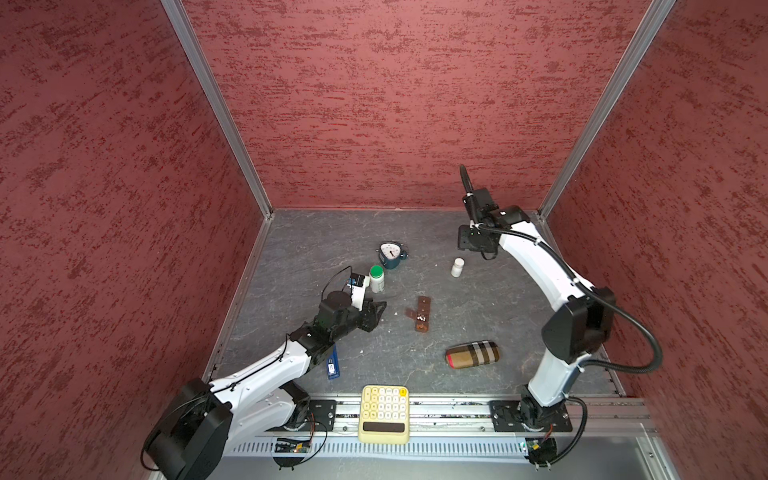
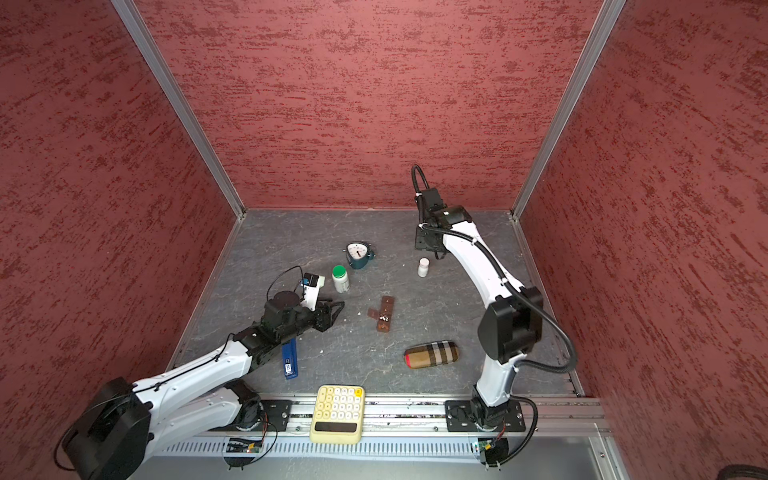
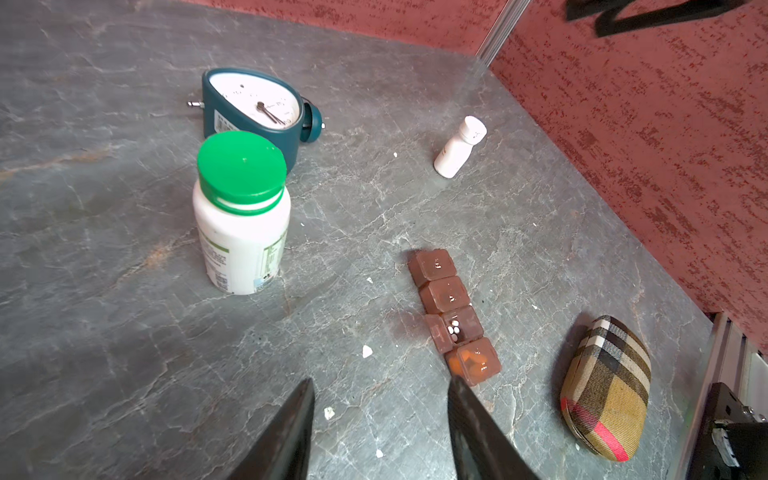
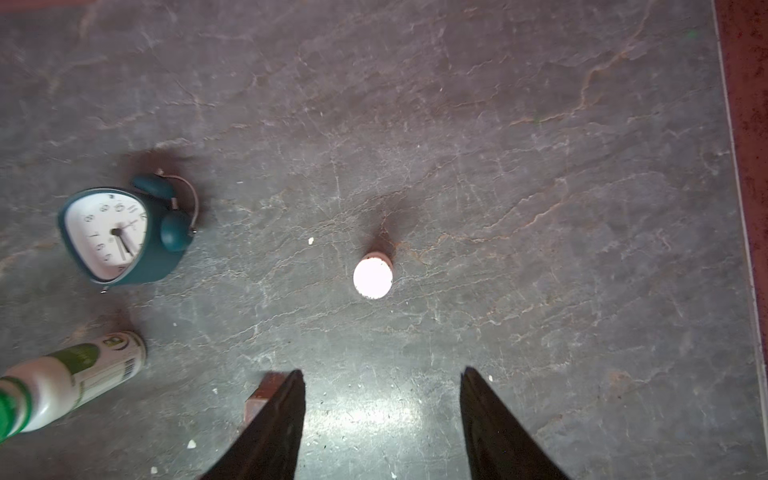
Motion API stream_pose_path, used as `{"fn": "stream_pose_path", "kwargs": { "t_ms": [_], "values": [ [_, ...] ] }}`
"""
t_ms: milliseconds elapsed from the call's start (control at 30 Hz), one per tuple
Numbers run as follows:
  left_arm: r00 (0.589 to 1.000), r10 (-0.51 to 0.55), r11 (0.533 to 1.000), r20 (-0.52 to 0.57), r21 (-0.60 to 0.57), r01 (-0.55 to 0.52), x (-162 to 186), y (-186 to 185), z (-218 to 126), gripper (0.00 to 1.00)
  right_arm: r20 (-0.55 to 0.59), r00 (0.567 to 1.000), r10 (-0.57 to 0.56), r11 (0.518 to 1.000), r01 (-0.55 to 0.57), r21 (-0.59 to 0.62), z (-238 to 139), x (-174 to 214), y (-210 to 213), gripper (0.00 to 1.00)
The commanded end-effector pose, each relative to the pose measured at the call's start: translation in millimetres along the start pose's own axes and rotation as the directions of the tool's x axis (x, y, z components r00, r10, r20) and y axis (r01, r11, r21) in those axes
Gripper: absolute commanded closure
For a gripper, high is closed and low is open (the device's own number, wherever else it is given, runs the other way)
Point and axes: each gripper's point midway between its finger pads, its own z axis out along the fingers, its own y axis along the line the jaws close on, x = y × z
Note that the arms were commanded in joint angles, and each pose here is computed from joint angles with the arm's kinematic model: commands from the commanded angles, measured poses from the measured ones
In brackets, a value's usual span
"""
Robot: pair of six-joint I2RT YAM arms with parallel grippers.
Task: Sort the pills into containers
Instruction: 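Release the bottle and bring both grippers over the open organizer compartment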
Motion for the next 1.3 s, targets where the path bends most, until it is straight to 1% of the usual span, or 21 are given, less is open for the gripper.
{"fn": "stream_pose_path", "kwargs": {
  "t_ms": [0, 67, 133, 267, 333, 433, 567, 767, 867, 967, 1200, 1267],
  "values": [
    [0.998, -0.029, 0.999, -0.046, 0.019, 0.030, 1.4, -4.7, 8.5, 0.52, -0.020, 0.999, 0.049, 0.996, -0.050, -0.075, 0.1, 26.8, 13.8, 0.42],
    [0.997, -0.038, 0.999, -0.071, 0.021, 0.039, 5.3, -5.2, 15.0, 0.55, -0.027, 0.997, 0.076, 0.989, -0.079, -0.125, -0.9, 46.1, 19.9, 0.44],
    [0.994, -0.049, 0.999, -0.095, 0.016, 0.050, 9.7, -4.6, 21.3, 0.59, -0.054, 0.993, 0.109, 0.974, -0.118, -0.192, -0.1, 67.8, 28.9, 0.45],
    [0.988, -0.066, 0.998, -0.138, 0.002, 0.067, 19.6, -2.0, 33.4, 0.66, -0.091, 0.983, 0.157, 0.944, -0.177, -0.279, 4.3, 109.2, 45.1, 0.49],
    [0.985, -0.069, 0.998, -0.158, 0.001, 0.070, 24.2, -2.2, 39.1, 0.68, -0.118, 0.978, 0.170, 0.933, -0.198, -0.301, 11.5, 129.1, 52.8, 0.51],
    [0.980, -0.070, 0.997, -0.185, -0.001, 0.071, 29.4, -3.2, 47.3, 0.77, -0.168, 0.970, 0.174, 0.921, -0.221, -0.321, 22.8, 160.5, 63.0, 0.53],
    [0.976, -0.066, 0.998, -0.209, 0.006, 0.068, 35.6, -7.3, 56.3, 0.84, -0.206, 0.965, 0.165, 0.916, -0.227, -0.331, 34.7, 185.3, 72.8, 0.59],
    [0.968, -0.068, 0.997, -0.242, 0.019, 0.075, 41.1, -14.1, 69.1, 0.92, -0.234, 0.960, 0.154, 0.912, -0.229, -0.341, 49.8, 200.4, 80.7, 0.74],
    [0.964, -0.079, 0.996, -0.255, 0.020, 0.087, 43.1, -15.3, 75.3, 0.96, -0.225, 0.963, 0.149, 0.917, -0.220, -0.333, 54.1, 201.5, 78.7, 0.77],
    [0.959, -0.091, 0.994, -0.269, 0.037, 0.105, 45.0, -18.3, 81.4, 1.00, -0.222, 0.965, 0.142, 0.925, -0.209, -0.317, 58.1, 204.1, 75.0, 0.78],
    [0.950, -0.093, 0.991, -0.299, 0.067, 0.118, 49.9, -28.3, 92.1, 1.00, -0.222, 0.964, 0.146, 0.926, -0.212, -0.313, 64.3, 210.6, 70.6, 0.80],
    [0.949, -0.087, 0.991, -0.304, 0.074, 0.114, 50.5, -31.1, 93.1, 1.00, -0.236, 0.961, 0.140, 0.934, -0.208, -0.290, 72.7, 216.8, 67.9, 0.79]
  ]
}}
